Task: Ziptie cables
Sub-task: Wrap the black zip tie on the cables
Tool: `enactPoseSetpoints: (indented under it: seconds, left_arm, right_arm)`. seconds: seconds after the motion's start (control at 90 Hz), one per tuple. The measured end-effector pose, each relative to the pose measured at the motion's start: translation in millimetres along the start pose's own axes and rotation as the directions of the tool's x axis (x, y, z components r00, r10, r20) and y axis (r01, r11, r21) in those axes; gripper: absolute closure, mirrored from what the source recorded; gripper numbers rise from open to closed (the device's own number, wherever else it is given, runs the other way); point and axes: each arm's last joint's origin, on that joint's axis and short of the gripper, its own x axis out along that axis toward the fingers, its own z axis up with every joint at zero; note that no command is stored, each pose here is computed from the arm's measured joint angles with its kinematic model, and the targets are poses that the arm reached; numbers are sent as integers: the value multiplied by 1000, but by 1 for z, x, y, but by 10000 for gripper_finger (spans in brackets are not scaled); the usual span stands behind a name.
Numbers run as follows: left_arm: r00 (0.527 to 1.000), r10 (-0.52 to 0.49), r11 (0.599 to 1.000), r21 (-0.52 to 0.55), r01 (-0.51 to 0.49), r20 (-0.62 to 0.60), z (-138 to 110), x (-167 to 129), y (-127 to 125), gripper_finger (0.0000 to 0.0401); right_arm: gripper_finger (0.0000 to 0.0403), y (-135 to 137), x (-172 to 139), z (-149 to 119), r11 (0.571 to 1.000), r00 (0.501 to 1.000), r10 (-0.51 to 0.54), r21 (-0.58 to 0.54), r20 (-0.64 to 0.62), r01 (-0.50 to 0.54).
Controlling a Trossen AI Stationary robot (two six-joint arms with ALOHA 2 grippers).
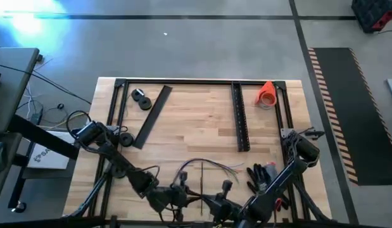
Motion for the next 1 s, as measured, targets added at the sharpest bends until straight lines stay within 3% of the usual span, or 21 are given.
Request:
enactPoseSetpoints:
  seconds: [0.444, 0.544, 0.778, 1.0]
  left_arm:
    - [997, 73, 997, -5, -73, -9, -1, -2, 0, 401]
    - [995, 87, 996, 0, -87, -49, -6, -2, 1, 401]
    - [986, 112, 994, 4, -112, -123, -15, -3, 2, 401]
    - [986, 111, 994, 5, -111, -125, -15, -3, 2, 401]
  right_arm:
    - [396, 0, 1, -1, 1000, 1000, 21, 9, -20, -21]
    - [369, 1, 1, -2, 996, 994, 84, 10, -63, -84]
    - [266, 2, -15, 4, 980, 975, 198, -15, -101, -201]
    - [234, -1, -30, 8, 948, 965, 236, -191, -115, -255]
